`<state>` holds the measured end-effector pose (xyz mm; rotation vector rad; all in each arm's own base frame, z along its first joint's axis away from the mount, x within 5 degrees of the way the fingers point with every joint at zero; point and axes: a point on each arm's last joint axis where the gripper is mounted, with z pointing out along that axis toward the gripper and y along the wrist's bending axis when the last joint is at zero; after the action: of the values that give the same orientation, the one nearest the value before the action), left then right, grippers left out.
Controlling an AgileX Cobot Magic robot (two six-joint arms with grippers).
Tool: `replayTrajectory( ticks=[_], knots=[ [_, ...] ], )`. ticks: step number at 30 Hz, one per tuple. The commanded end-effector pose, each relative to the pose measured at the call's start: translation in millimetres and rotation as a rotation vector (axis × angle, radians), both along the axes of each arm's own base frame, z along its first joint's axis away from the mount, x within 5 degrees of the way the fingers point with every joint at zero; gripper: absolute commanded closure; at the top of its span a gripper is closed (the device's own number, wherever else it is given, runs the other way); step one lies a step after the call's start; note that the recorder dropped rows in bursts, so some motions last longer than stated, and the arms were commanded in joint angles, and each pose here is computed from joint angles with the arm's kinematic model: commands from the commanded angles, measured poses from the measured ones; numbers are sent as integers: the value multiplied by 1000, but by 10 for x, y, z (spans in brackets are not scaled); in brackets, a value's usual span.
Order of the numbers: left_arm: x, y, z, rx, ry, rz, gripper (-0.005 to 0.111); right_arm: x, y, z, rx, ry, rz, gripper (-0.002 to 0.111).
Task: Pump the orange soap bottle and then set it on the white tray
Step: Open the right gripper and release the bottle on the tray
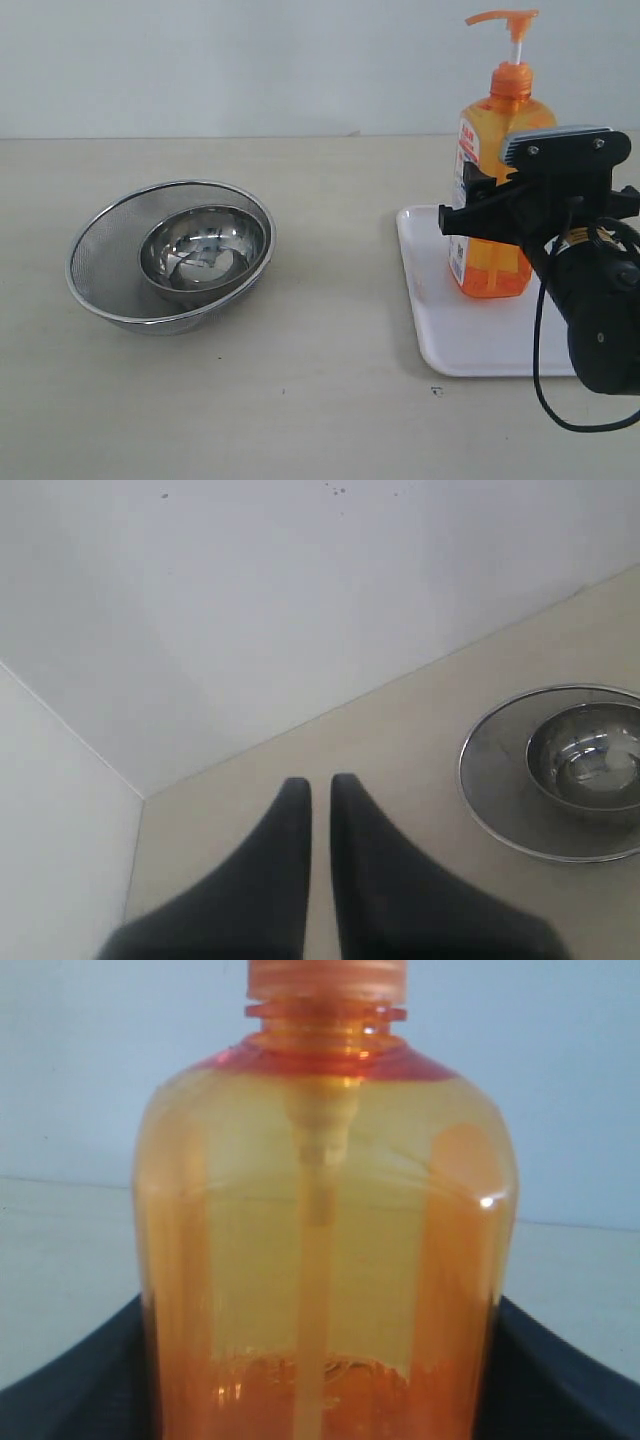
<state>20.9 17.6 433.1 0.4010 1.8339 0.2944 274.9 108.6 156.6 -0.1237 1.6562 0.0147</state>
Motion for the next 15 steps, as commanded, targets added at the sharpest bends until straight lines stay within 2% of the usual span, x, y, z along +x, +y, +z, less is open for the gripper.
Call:
replayTrajectory(
  ticks=[1, 8, 10, 12, 15],
  knots=[
    [-4, 0, -6, -12, -11, 2, 102, 21, -19, 112, 23, -91, -21, 108],
    [-4, -1, -5, -12, -11, 2, 102, 21, -19, 112, 23, -91, -21, 108],
    [-4, -1, -5, -12, -11, 2, 102, 21, -18, 112, 22, -91, -20, 105],
    [-4, -1, -5, -12, -11, 2, 102, 21, -18, 112, 22, -91, -20, 94],
    [-4, -1, -5, -12, -11, 2, 102, 21, -21, 99, 54, -74, -26, 68]
  ],
)
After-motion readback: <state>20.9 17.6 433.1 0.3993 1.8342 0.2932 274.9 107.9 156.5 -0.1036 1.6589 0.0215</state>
